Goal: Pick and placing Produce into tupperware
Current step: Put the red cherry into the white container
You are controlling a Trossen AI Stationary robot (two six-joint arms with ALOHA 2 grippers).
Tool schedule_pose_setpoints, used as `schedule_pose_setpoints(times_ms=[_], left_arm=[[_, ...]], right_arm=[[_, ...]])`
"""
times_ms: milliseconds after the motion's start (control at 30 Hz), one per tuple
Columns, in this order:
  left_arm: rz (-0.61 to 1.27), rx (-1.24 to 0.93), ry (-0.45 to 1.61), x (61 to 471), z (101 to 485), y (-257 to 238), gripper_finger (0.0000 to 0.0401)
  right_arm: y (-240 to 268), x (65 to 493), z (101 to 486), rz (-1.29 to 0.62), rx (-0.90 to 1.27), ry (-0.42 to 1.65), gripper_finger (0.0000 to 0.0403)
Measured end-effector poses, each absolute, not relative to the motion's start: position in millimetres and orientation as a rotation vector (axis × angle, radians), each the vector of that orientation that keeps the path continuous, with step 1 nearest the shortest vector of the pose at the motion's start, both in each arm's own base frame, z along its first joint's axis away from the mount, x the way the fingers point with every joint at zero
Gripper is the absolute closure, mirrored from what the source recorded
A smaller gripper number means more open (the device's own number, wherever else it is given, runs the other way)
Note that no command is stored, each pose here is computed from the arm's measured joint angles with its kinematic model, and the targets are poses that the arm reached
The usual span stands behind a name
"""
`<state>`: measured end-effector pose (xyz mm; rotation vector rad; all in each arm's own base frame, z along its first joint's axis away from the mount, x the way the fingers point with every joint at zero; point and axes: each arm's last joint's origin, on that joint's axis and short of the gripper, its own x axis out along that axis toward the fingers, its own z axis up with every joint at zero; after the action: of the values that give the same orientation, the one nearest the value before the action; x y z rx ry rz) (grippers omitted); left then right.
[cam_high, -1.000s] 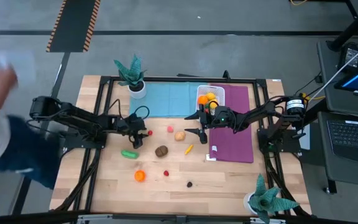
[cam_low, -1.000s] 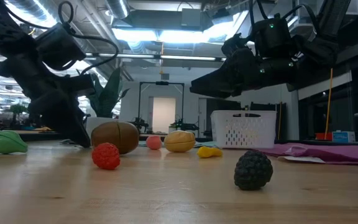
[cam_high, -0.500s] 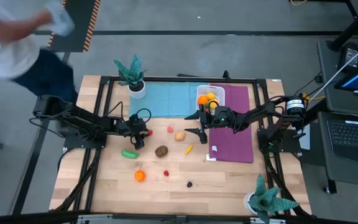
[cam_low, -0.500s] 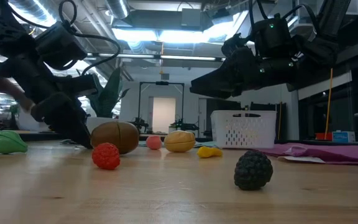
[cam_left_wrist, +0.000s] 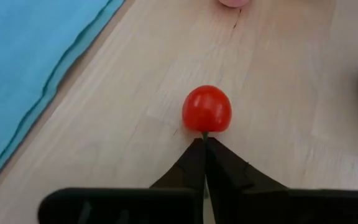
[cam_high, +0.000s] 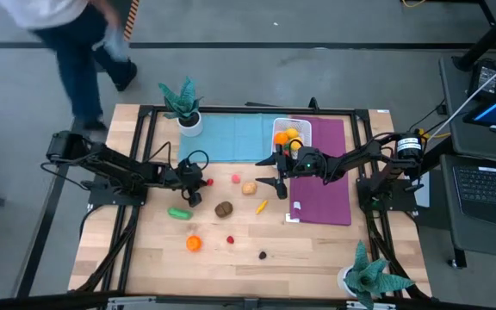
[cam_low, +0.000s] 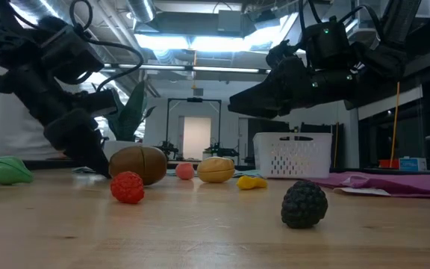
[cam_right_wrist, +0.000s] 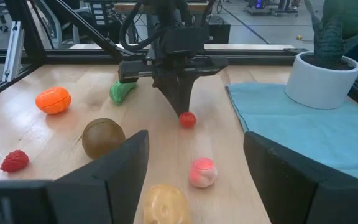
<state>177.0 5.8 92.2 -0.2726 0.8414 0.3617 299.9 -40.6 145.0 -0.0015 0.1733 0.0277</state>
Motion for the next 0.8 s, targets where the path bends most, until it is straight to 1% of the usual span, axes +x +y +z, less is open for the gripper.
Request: schedule_pose_setpoints(times_ms=[267, 533, 800], left_arm=[[0.359, -0.275, 0.818, 177.6, 92.7, 5.8, 0.0400], [0.295, -0.248, 0.754, 178.8, 102.2, 4.4, 0.0401], [0.287, -0.199, 0.634, 179.8, 120.4, 5.5, 0.0401]], right_arm=[[-40.6, 299.9, 145.1, 0.027, 0.002, 0.173, 0.0139], [-40.6, 300.0, 145.1, 0.028, 0.002, 0.173, 0.0139], [-40.6, 300.0, 145.1, 0.028, -0.003, 0.173, 0.0139]])
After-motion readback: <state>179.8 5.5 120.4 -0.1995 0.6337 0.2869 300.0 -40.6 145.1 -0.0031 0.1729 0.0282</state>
